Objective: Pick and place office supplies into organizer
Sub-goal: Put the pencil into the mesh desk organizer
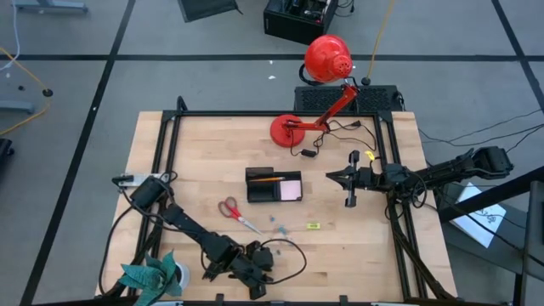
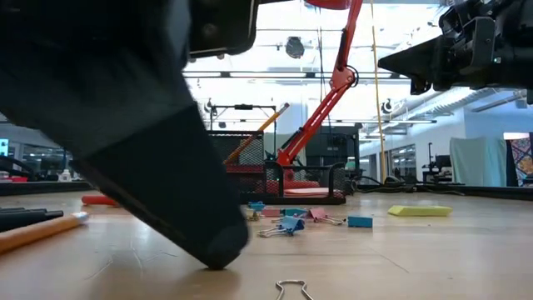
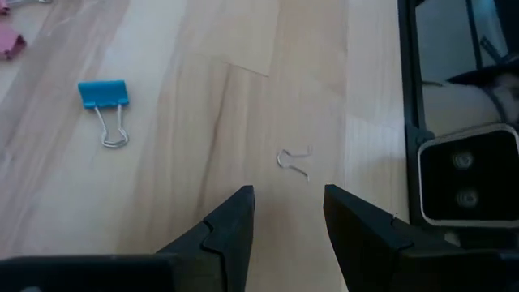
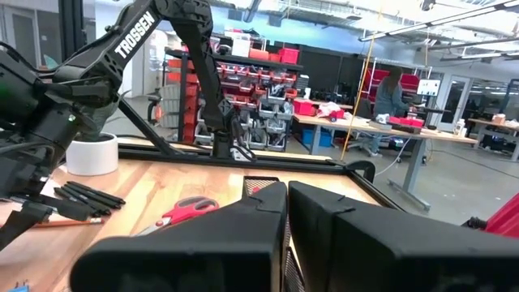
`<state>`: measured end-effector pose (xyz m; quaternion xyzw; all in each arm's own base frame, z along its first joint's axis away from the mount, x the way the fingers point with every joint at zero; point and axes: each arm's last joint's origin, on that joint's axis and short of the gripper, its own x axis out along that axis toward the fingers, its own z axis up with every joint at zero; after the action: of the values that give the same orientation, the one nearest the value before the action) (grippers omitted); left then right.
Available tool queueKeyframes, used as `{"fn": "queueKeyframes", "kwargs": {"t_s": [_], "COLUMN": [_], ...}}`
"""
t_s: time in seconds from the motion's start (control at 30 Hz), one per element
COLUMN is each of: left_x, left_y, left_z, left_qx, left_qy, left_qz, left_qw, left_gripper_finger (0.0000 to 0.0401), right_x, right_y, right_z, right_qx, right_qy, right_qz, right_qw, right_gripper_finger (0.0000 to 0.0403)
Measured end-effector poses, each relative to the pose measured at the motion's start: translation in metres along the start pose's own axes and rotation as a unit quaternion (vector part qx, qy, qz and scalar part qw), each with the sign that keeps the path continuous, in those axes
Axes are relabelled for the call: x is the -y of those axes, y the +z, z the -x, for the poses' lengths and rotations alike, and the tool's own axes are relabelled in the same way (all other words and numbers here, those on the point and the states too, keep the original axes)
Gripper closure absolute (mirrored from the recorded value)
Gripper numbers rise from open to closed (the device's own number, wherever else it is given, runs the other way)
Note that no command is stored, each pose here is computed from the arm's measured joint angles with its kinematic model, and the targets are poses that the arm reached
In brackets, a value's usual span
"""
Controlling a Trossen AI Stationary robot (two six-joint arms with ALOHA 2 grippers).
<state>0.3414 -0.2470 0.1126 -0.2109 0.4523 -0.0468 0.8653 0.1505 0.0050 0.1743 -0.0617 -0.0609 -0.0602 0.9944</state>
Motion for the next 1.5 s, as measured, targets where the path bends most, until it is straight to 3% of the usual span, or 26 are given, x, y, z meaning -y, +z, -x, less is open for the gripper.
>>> {"fn": "queueKeyframes", "kwargs": {"t_s": [0.13, 0.3, 0.4, 0.57, 0.83, 0.93, 1.07, 1.17, 1.27, 1.37, 1.5], "left_x": [0.000, 0.009, 0.025, 0.052, 0.074, 0.071, 0.063, 0.063, 0.056, 0.054, 0.050], "left_y": [0.005, 0.018, 0.028, 0.043, 0.054, 0.063, 0.058, 0.035, 0.010, 0.004, 0.014], "left_z": [0.011, 0.050, 0.074, 0.091, 0.086, 0.085, 0.085, 0.077, 0.076, 0.077, 0.073], "left_qx": [-0.010, -0.066, -0.083, -0.045, 0.048, 0.068, 0.069, 0.024, -0.024, -0.013, -0.002], "left_qy": [0.002, 0.091, 0.112, 0.056, -0.038, -0.044, 0.002, 0.050, 0.134, 0.163, 0.146], "left_qz": [-0.005, 0.037, 0.059, 0.061, 0.075, 0.122, 0.255, 0.340, 0.440, 0.516, 0.532], "left_qw": [1.000, 0.993, 0.989, 0.996, 0.995, 0.989, 0.964, 0.939, 0.887, 0.841, 0.834], "left_gripper_finger": [0.0242, 0.0252, 0.0273, 0.0312, 0.0355, 0.0366, 0.0370, 0.0370, 0.0371, 0.0370, 0.0370], "right_x": [0.000, 0.000, 0.000, 0.000, 0.000, 0.000, 0.000, 0.000, 0.000, 0.000, 0.000], "right_y": [0.000, 0.000, 0.000, 0.000, -0.002, -0.002, -0.002, -0.002, -0.002, -0.003, -0.003], "right_z": [0.000, 0.000, 0.000, 0.000, 0.000, 0.000, 0.000, 0.000, 0.000, 0.000, 0.000], "right_qx": [0.000, 0.000, 0.000, 0.000, -0.009, -0.009, -0.008, -0.008, -0.010, -0.014, -0.014], "right_qy": [0.000, 0.000, -0.001, 0.000, 0.001, 0.001, 0.001, 0.000, 0.001, 0.002, 0.001], "right_qz": [0.001, 0.001, 0.001, 0.001, -0.006, 0.006, 0.019, 0.026, 0.030, 0.026, 0.025], "right_qw": [1.000, 1.000, 1.000, 1.000, 1.000, 1.000, 1.000, 1.000, 1.000, 1.000, 1.000], "right_gripper_finger": [0.0394, 0.0394, 0.0394, 0.0394, 0.0394, 0.0394, 0.0394, 0.0394, 0.0394, 0.0394, 0.0394]}}
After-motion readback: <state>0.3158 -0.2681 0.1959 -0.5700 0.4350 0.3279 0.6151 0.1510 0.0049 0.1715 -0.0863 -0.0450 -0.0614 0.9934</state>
